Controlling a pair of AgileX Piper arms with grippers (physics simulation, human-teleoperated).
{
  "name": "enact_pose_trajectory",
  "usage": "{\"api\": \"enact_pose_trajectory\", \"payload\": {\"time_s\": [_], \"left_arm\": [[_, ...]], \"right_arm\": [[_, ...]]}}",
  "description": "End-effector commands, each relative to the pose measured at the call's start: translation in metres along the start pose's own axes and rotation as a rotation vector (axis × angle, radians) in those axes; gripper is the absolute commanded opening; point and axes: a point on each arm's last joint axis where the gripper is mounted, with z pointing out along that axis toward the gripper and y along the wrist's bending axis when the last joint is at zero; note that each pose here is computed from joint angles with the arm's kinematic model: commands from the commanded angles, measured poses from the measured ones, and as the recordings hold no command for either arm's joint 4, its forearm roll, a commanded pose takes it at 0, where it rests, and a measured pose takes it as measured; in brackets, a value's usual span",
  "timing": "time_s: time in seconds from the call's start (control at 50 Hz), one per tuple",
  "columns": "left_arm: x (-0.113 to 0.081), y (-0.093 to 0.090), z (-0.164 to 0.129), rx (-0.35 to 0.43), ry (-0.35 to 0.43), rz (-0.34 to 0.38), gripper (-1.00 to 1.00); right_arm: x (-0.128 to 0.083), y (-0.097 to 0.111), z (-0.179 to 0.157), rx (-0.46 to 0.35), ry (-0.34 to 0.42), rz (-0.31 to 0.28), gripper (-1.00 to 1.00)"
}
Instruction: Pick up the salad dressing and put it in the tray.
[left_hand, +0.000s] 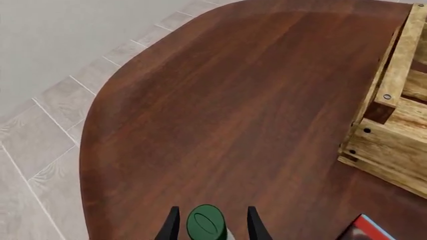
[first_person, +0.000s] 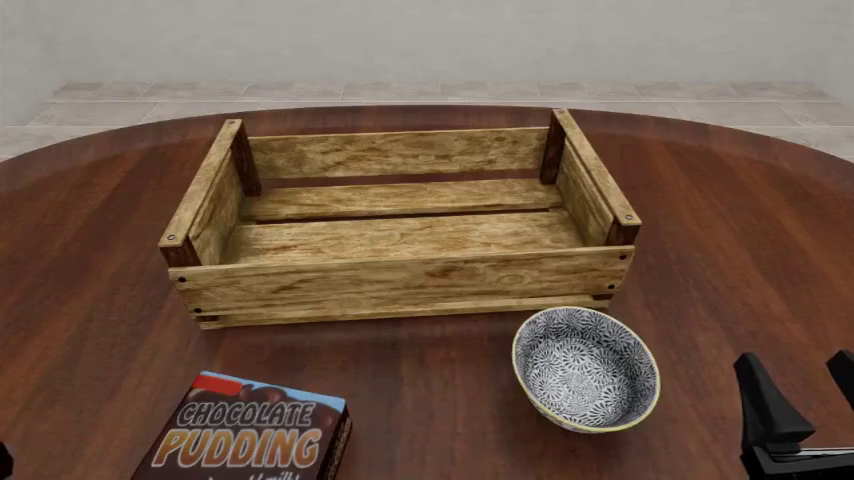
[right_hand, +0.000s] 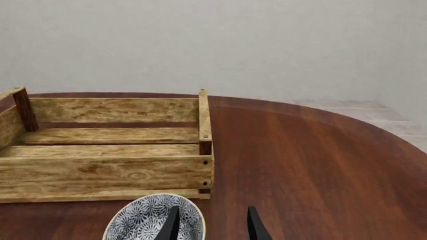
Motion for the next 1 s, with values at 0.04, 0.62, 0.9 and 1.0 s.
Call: {"api": "enact_pose_trajectory", "payload": {"time_s": [0.04, 0.62, 0.9, 1.0], "left_arm": [[0.007, 0.0, 0.008, -0.016, 0.016, 0.008, 1.0], [0.023, -0.001, 0.016, -0.009, 0.062, 0.031, 1.0], [0.023, 0.0, 0.018, -0.024, 0.074, 0.026, 1.0], [0.023, 0.0, 0.02, -0.026, 0.079, 0.024, 1.0]], "right_arm": [[0.0, 0.0, 0.0, 0.0, -0.001, 0.002, 1.0], [0.0, 0.0, 0.0, 0.003, 0.0, 0.004, 1.0], [0.0, 0.0, 0.0, 0.002, 0.0, 0.003, 1.0], [0.0, 0.0, 0.0, 0.002, 0.0, 0.003, 1.0]]}}
